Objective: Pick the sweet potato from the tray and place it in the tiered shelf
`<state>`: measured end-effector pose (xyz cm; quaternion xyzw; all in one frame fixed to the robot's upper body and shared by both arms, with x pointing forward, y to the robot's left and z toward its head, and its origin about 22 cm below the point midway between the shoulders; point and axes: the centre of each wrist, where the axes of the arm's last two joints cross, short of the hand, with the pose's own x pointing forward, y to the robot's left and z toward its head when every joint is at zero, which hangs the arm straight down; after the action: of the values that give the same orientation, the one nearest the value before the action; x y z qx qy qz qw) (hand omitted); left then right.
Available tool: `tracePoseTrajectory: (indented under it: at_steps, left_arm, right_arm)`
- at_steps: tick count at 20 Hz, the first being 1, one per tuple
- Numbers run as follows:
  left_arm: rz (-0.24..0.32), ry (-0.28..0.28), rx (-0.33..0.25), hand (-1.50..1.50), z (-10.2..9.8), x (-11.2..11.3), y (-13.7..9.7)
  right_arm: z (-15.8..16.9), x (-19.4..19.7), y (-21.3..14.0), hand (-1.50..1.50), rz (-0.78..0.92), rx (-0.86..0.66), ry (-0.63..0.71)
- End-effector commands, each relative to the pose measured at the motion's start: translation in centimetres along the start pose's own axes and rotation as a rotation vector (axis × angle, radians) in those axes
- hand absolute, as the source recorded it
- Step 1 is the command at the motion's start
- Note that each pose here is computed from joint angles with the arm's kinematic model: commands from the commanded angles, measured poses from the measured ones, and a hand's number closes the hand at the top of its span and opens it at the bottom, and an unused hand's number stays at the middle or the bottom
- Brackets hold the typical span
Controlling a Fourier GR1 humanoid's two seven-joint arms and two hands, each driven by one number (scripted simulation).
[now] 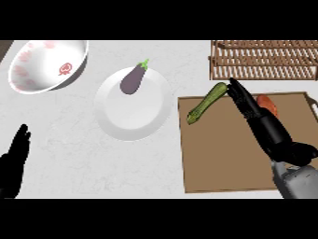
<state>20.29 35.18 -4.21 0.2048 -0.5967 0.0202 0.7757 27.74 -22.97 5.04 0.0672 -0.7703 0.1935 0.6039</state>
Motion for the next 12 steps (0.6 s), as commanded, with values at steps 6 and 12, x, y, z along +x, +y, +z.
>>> tracePoseTrajectory:
  at_steps: [6, 12]
  left_arm:
    - [0.023, -0.379, -0.268, 0.0, -1.7, 9.3, -7.1]
    - [0.049, -0.34, -0.325, 0.0, -0.9, 8.8, -8.8]
  right_arm:
    - [0.8, 1.5, -14.0, -1.5, -0.089, -0.383, 0.201]
    - [6.9, -3.4, -16.7, 1.5, 0.275, -0.83, 0.431]
